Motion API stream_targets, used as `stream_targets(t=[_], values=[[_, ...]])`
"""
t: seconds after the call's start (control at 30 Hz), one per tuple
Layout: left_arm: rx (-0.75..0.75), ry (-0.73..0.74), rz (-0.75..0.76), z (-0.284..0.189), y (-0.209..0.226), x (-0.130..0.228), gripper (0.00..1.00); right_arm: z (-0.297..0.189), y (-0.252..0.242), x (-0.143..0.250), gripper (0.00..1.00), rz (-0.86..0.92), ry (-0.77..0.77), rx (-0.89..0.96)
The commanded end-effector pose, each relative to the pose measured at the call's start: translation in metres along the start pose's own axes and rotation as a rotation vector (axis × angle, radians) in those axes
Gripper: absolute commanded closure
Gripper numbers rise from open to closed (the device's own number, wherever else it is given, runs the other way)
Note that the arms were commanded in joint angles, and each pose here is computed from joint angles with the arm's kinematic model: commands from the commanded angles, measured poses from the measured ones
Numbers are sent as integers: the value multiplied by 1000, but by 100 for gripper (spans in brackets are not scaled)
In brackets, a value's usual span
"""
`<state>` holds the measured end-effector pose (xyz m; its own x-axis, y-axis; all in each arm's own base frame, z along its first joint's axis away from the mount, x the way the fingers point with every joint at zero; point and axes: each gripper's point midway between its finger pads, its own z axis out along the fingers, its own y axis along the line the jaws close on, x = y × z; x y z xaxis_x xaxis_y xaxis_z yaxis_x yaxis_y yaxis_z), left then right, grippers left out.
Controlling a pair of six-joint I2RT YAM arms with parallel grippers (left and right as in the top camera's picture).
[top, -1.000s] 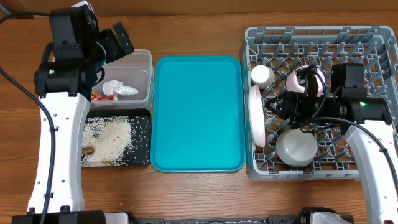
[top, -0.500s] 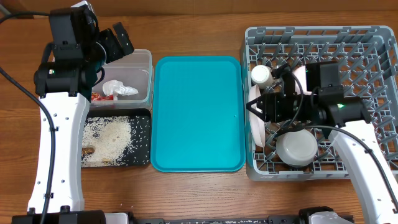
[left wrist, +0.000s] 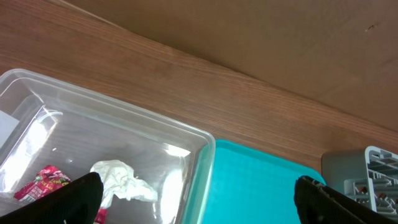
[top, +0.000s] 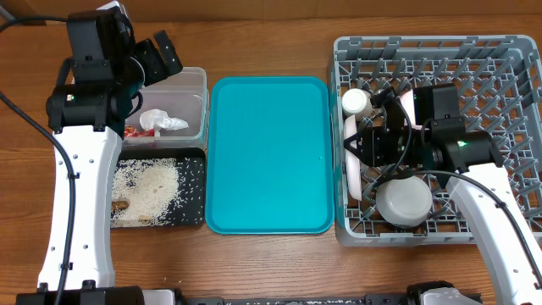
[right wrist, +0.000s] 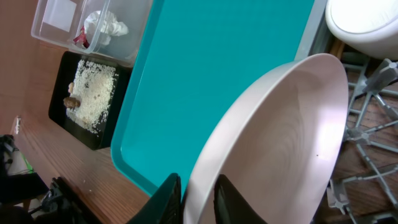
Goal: Sort waste into correct bins and load items into the dishwasher
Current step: 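Open the right gripper and withdraw it from the plate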
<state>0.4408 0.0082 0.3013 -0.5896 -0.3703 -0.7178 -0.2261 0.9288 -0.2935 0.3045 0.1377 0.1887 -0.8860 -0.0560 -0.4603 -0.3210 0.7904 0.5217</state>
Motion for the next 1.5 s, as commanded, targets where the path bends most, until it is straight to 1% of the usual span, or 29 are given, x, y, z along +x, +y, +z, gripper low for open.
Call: stream_targets(t=[0.0, 0.13, 0.37, 0.5, 0.6, 0.77, 0.87, 0.93, 1.1, 1.4, 1.47], values=[[-1, -12, 20, -1, -3, -3, 0, 4, -16, 4, 81, 6, 15, 77], [-1, -12, 20, -1, -3, -3, 0, 1, -36, 2, 81, 14, 5, 180], [-1, -12, 20, -1, -3, -3, 0, -3, -47, 0, 81, 26, -4, 226], [-1, -12, 20, -1, -3, -3, 0, -8, -62, 1, 80, 31, -5, 316], [-1, -12, 20, -1, -3, -3, 0, -10, -68, 1, 72, 32, -6, 354], [-1, -12, 20, -1, -3, -3, 0, -13, -75, 1, 48, 31, -9, 396], [-1, -12, 20, -1, -3, -3, 0, -14, -79, 0, 39, 30, -11, 418], [-1, -12, 20, -1, -3, -3, 0, -16, -80, -2, 30, 27, -18, 432], [-1, -12, 20, -1, -3, -3, 0, -25, -76, -18, 23, 10, -61, 444], [-1, -12, 20, -1, -3, -3, 0, -68, -44, -69, 22, -45, -196, 434], [-1, -12, 20, -1, -3, -3, 0, -81, -34, -79, 20, -58, -228, 431]])
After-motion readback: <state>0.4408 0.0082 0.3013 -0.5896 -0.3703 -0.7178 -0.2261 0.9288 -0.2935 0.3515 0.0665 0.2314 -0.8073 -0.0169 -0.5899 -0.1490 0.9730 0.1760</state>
